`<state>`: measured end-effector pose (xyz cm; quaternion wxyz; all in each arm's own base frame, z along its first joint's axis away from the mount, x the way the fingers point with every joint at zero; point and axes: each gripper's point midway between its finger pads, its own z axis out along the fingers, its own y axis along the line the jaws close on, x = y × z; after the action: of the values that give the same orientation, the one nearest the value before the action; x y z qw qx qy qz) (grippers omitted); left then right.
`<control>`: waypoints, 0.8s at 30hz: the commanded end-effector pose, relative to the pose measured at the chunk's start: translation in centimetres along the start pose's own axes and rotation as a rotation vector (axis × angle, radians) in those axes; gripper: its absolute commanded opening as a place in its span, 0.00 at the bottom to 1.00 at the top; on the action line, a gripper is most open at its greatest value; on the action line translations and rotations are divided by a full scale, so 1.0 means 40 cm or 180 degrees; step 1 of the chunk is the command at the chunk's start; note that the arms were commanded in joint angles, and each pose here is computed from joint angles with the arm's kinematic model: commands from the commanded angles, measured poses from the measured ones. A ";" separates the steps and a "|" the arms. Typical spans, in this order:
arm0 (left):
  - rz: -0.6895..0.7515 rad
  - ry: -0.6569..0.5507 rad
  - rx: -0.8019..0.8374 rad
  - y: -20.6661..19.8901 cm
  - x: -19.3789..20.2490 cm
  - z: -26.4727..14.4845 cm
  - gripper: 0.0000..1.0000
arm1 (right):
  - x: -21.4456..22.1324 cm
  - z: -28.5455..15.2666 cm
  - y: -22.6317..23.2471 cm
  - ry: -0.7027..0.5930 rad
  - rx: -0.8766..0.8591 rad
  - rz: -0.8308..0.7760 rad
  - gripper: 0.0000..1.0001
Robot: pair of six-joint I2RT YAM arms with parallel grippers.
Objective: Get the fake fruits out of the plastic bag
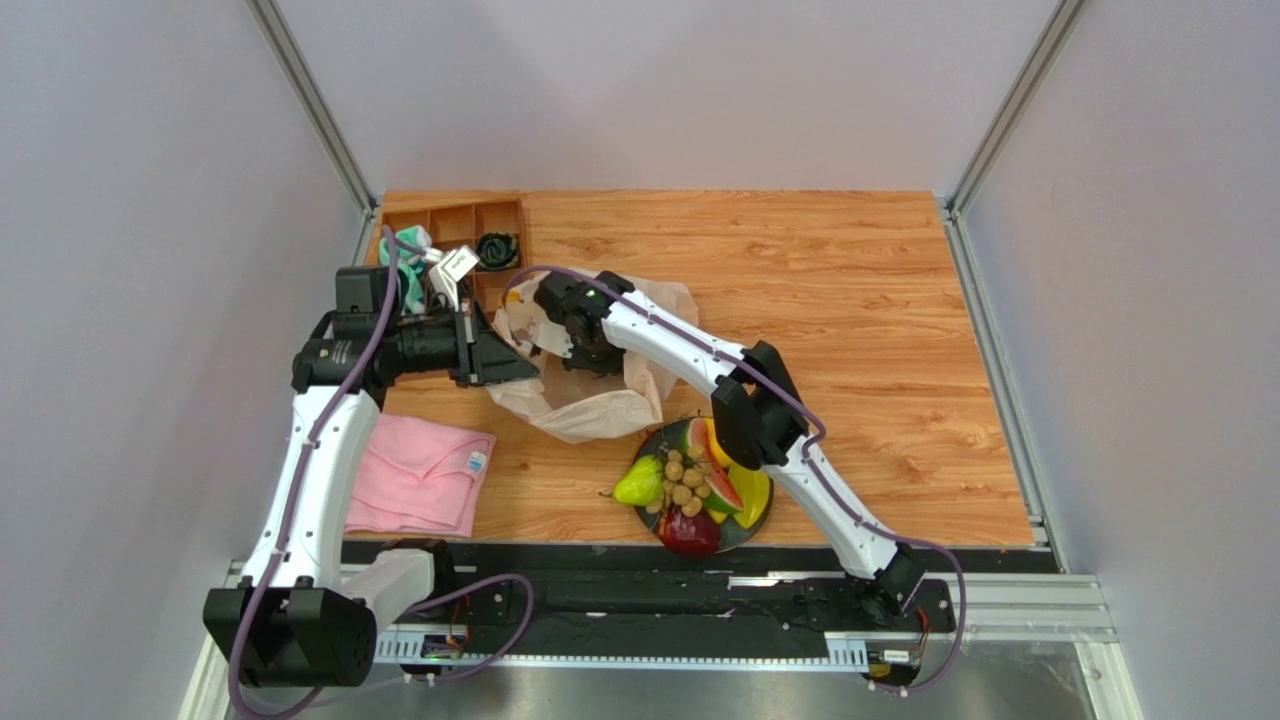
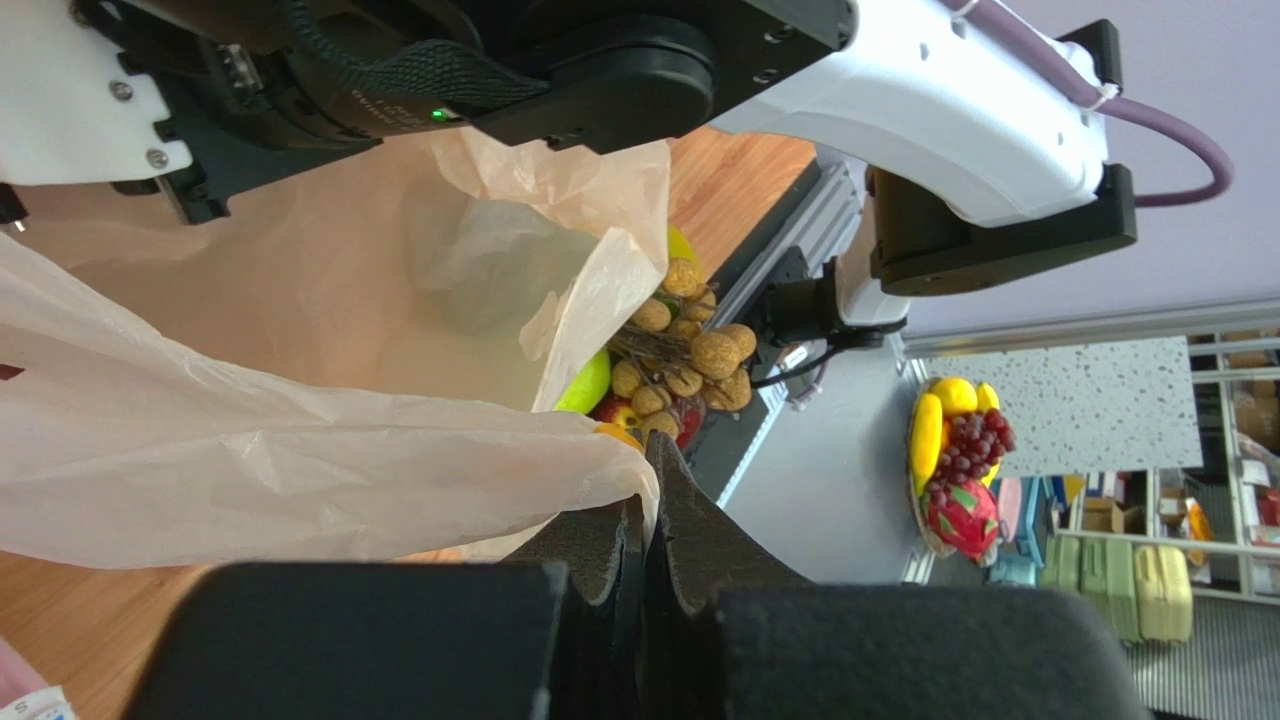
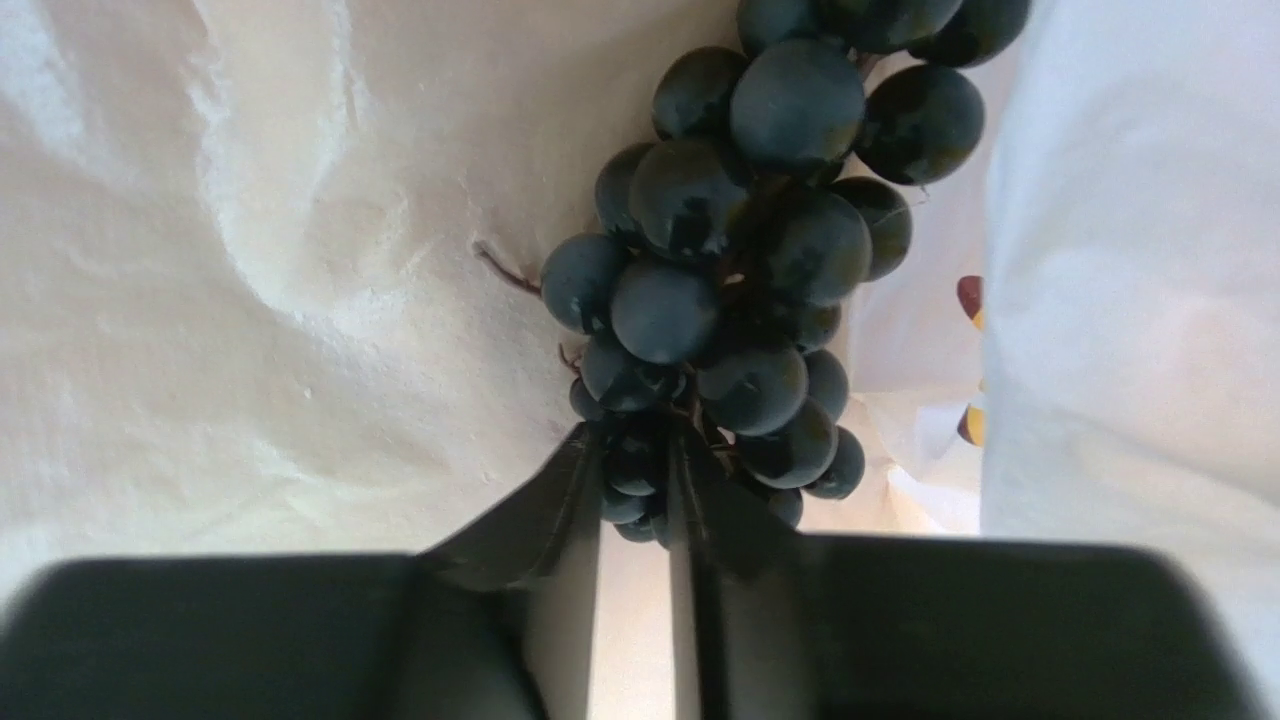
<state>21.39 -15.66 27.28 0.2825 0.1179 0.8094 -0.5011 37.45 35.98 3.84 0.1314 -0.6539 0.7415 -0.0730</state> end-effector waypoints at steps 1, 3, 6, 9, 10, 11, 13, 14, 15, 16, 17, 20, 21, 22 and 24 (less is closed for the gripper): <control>0.0141 -0.0082 -0.0166 0.026 -0.025 0.004 0.00 | -0.066 -0.109 -0.030 -0.0510 0.0103 0.0116 0.12; 0.0147 -0.0108 -0.0207 0.032 -0.038 0.006 0.00 | -0.063 -0.176 -0.029 -0.0682 0.0102 0.0103 0.03; 0.0133 -0.0193 -0.0403 0.058 -0.066 0.007 0.00 | -0.067 -0.269 -0.030 -0.0989 0.0130 0.0088 0.00; 0.0198 -0.0336 -0.0556 0.069 -0.097 0.001 0.00 | -0.051 -0.347 -0.029 -0.1186 0.0154 0.0217 0.00; 0.0216 -0.0390 -0.0627 0.076 -0.105 -0.002 0.00 | -0.059 -0.372 -0.025 -0.1330 0.0093 0.0248 0.00; 0.0200 -0.0436 -0.0669 0.079 -0.112 -0.004 0.00 | -0.060 -0.394 -0.020 -0.1422 0.0040 0.0270 0.00; 0.0216 -0.0511 -0.0728 0.091 -0.125 -0.003 0.00 | -0.072 -0.456 -0.009 -0.1711 -0.0109 0.0342 0.00; 0.0168 -0.0519 -0.0715 0.091 -0.126 0.000 0.00 | -0.078 -0.477 -0.006 -0.1822 -0.0173 0.0346 0.00; 0.0166 -0.0538 -0.0702 0.094 -0.130 0.003 0.00 | -0.095 -0.510 0.012 -0.2027 -0.0337 0.0312 0.00; 0.0152 -0.0533 -0.0658 0.092 -0.133 0.007 0.00 | -0.094 -0.541 0.012 -0.2156 -0.0374 0.0311 0.00; 0.0157 -0.0560 -0.0607 0.087 -0.143 0.010 0.00 | -0.103 -0.562 0.023 -0.2302 -0.0469 0.0285 0.00; 0.0129 -0.0597 -0.0476 0.073 -0.167 0.018 0.00 | -0.112 -0.582 0.012 -0.2528 -0.0385 0.0305 0.00; 0.0136 -0.0609 -0.0472 0.072 -0.181 0.020 0.00 | -0.122 -0.587 -0.005 -0.2614 -0.0305 0.0316 0.00; 0.0115 -0.0617 -0.0467 0.072 -0.188 0.022 0.00 | -0.120 -0.587 -0.011 -0.2629 -0.0280 0.0346 0.00; 0.0140 -0.0667 -0.0464 0.072 -0.221 0.025 0.00 | -0.125 -0.597 -0.047 -0.2726 -0.0219 0.0489 0.00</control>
<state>28.05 -13.95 26.55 0.3458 0.0487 0.8316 -0.4318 31.41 37.44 24.93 0.3542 -0.6047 0.6859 0.1960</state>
